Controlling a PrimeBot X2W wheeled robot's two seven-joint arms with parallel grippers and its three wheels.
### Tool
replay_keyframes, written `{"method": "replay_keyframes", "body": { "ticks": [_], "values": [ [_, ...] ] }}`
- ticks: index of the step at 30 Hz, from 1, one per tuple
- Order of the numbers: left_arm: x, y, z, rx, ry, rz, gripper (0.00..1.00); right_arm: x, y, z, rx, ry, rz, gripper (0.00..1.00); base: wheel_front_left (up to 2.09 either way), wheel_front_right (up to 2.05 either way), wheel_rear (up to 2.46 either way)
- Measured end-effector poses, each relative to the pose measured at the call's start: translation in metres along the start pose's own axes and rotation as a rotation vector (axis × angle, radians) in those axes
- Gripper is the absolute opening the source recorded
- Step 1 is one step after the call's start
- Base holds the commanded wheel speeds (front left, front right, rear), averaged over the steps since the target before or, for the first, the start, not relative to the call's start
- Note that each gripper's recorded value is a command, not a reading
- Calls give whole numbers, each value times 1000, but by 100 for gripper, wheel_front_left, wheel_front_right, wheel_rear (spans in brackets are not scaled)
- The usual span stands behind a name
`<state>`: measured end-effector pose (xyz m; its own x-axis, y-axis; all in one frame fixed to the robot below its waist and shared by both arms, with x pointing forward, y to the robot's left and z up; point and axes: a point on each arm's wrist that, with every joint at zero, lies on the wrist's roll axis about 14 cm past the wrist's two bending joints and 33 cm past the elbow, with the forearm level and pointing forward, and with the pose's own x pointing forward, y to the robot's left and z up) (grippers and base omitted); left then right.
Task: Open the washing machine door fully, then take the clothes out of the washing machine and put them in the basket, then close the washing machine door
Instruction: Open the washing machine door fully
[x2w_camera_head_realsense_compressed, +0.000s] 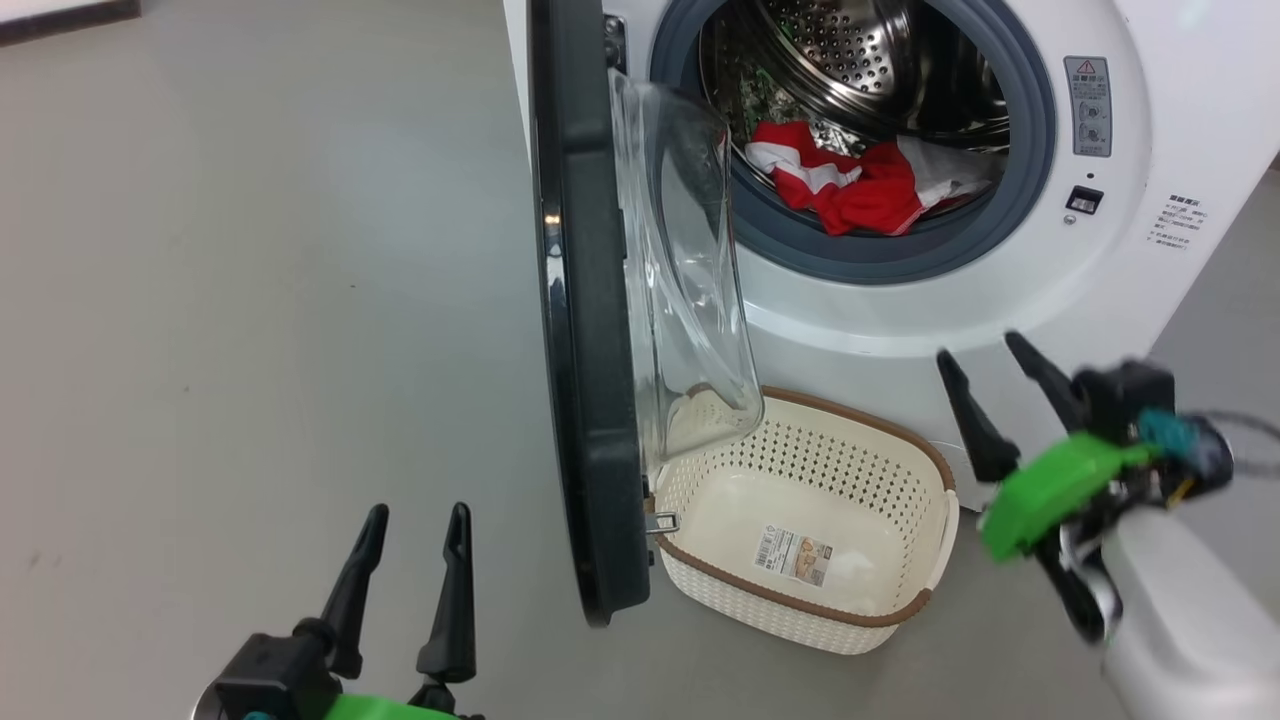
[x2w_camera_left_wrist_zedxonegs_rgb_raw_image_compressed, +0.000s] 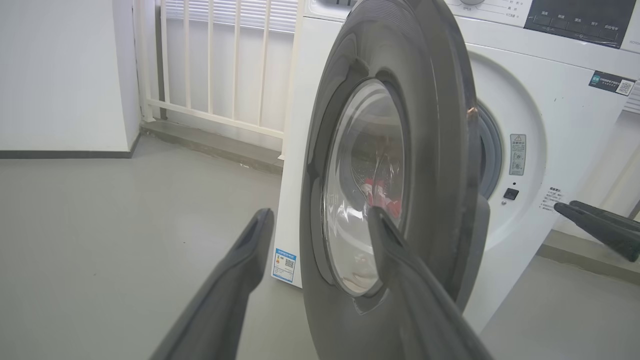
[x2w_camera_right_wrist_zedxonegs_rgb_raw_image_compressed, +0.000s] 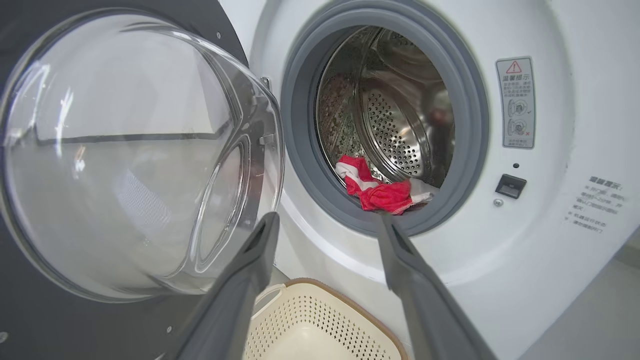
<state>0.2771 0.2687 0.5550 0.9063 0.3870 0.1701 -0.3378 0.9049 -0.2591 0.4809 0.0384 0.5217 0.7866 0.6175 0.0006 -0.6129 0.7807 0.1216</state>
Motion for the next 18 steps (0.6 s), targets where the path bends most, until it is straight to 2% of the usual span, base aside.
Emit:
{"method": "replay_keyframes", "body": {
  "ticks": [5,8,12,18],
  "values": [
    [-1,-1,1,9,-5,-5,100,-42,10,-18,-16,-49,-59,100,0,0,0],
    [-1,-2,2,11,-12,-9,100,-60,9,-11,-37,-91,-92,100,0,0,0],
    [0,-4,2,21,-18,-15,100,-71,5,0,-53,-134,-110,100,0,0,0],
    [1,-6,-1,30,-15,-17,100,-90,8,-14,-32,-105,-118,100,0,0,0]
  ]
}}
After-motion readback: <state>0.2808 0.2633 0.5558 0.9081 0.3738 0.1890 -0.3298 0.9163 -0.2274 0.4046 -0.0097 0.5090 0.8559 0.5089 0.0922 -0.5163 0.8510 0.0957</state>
